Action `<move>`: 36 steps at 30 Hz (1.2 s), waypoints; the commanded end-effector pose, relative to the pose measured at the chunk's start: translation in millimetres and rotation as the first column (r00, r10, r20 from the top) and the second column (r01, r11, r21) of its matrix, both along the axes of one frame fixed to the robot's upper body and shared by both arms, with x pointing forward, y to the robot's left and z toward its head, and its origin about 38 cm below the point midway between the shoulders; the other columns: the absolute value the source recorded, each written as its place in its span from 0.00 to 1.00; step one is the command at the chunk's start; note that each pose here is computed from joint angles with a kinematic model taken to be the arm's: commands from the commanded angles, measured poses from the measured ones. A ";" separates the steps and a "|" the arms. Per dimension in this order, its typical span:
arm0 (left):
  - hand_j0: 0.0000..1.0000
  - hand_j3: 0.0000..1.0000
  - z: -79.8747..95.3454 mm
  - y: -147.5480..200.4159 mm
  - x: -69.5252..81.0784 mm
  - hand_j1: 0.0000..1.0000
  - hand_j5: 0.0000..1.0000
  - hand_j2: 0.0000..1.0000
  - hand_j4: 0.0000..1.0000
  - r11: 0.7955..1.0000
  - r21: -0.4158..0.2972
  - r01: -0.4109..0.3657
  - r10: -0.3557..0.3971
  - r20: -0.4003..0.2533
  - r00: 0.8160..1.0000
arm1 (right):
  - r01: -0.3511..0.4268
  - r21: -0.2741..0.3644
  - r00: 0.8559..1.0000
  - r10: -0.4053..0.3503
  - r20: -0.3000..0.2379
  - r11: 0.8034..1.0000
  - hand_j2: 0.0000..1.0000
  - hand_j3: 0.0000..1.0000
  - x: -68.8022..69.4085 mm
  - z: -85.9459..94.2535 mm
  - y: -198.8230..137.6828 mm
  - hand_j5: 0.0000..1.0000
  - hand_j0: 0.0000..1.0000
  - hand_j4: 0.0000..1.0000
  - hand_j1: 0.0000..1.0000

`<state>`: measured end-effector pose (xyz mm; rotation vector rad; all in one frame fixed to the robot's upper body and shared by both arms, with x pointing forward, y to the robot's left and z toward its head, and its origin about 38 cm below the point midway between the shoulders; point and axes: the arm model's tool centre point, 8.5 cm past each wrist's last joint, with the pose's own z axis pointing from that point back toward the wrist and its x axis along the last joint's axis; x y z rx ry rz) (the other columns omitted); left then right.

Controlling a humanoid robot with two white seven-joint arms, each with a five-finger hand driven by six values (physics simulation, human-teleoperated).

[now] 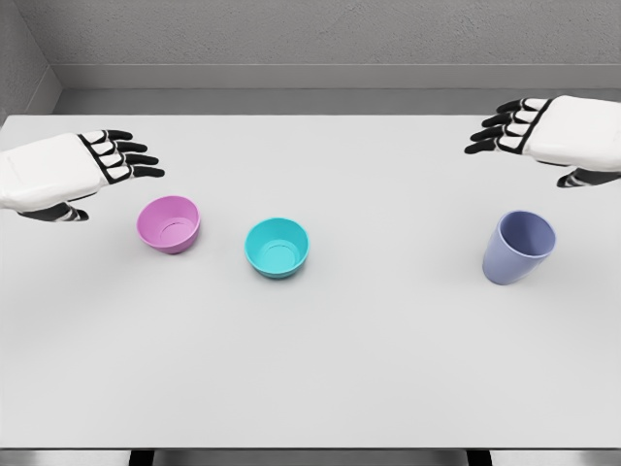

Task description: Stacking bowl and cup with both arms

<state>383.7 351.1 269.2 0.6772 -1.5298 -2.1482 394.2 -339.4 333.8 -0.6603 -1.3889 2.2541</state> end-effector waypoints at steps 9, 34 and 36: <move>1.00 1.00 -5.9 -18.2 8.9 1.00 1.00 1.00 1.00 0.992 0.111 0.058 -0.050 -0.074 0.996 | 0.017 0.010 0.999 -0.017 0.042 1.000 1.00 1.00 0.4 19.5 -6.6 1.00 1.00 1.00 1.00; 1.00 1.00 -53.4 -81.1 45.7 1.00 1.00 1.00 1.00 0.959 0.223 0.176 -0.098 -0.321 0.942 | 0.091 0.020 0.996 -0.092 0.023 0.996 1.00 1.00 4.4 20.9 -32.6 1.00 1.00 1.00 1.00; 1.00 1.00 -53.0 -80.0 45.5 1.00 1.00 1.00 1.00 0.960 0.220 0.174 -0.096 -0.322 0.942 | 0.088 0.002 0.996 -0.088 0.001 0.996 1.00 1.00 3.5 13.0 -31.7 1.00 1.00 1.00 1.00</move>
